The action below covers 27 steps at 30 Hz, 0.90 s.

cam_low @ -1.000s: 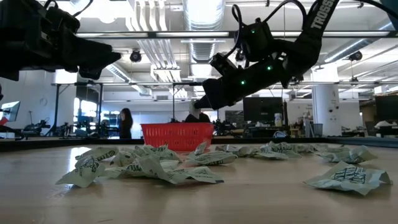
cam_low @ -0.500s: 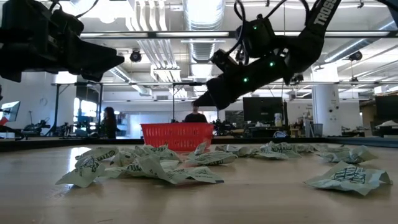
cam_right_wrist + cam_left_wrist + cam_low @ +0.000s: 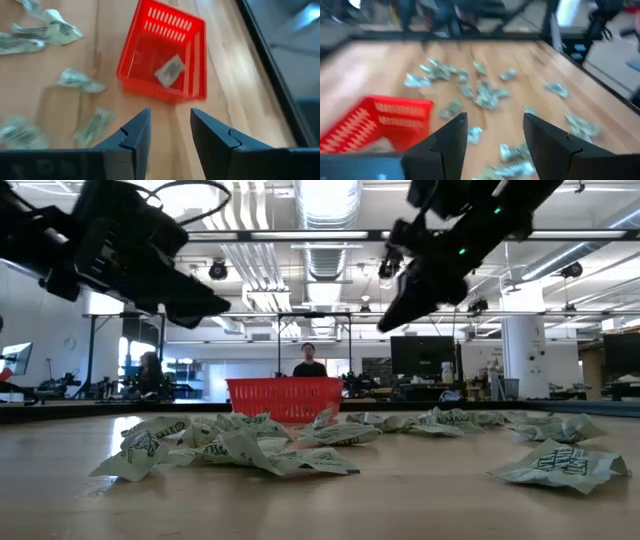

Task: Pick and place items into bin
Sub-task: Put the stevia packet into the red bin

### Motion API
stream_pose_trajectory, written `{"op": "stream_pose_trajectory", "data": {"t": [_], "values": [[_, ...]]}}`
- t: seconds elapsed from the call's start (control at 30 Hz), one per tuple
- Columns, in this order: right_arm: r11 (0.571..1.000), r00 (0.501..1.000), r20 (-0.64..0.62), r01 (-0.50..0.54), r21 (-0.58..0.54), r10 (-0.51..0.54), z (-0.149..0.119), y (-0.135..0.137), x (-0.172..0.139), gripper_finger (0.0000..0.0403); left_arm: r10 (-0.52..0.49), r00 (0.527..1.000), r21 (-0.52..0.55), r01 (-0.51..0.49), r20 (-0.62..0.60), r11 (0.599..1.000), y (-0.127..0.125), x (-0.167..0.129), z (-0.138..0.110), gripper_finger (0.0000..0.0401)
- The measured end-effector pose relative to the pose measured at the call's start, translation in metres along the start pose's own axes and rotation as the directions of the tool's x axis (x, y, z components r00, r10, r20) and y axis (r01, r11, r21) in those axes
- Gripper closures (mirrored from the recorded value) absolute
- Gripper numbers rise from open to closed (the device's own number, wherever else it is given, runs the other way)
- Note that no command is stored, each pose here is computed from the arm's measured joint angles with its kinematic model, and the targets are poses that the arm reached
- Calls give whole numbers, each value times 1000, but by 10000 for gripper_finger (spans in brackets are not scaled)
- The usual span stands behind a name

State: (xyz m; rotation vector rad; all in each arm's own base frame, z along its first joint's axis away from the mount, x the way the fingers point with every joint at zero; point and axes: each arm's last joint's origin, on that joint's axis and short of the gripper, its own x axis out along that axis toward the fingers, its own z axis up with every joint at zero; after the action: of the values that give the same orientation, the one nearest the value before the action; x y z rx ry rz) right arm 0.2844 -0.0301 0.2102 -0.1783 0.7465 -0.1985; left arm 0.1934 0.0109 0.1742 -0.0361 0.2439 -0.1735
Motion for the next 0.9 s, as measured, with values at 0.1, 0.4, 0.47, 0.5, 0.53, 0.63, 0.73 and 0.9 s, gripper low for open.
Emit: {"op": "stream_pose_trajectory", "data": {"t": [0.1,0.4,0.47,0.5,0.53,0.63,0.73,0.9], "values": [[997,1000,-6,-27,79,28,-3,0,-22,284,-40,993,-50,35,-113,998,2,12,0,225],[991,997,47,-71,115,66,-17,8,-50,300,-144,844,-331,-42,-516,943,-7,37,3,225],[991,997,46,-70,116,65,-20,7,-51,304,-161,826,-343,-42,-540,938,-13,42,9,225],[991,997,44,-69,116,64,-21,7,-51,306,-164,820,-342,-41,-549,939,-17,44,13,225],[991,997,45,-68,116,63,-20,7,-51,307,-165,821,-343,-40,-546,938,-19,47,16,225],[991,997,45,-70,114,65,-21,8,-51,313,-151,829,-325,-40,-539,945,-28,54,25,225],[992,997,41,-69,110,65,-21,8,-50,318,-120,821,-301,-65,-558,951,-37,59,23,225],[993,997,38,-69,99,66,-21,8,-50,326,-59,781,-264,-139,-622,954,-51,65,8,225]]}}
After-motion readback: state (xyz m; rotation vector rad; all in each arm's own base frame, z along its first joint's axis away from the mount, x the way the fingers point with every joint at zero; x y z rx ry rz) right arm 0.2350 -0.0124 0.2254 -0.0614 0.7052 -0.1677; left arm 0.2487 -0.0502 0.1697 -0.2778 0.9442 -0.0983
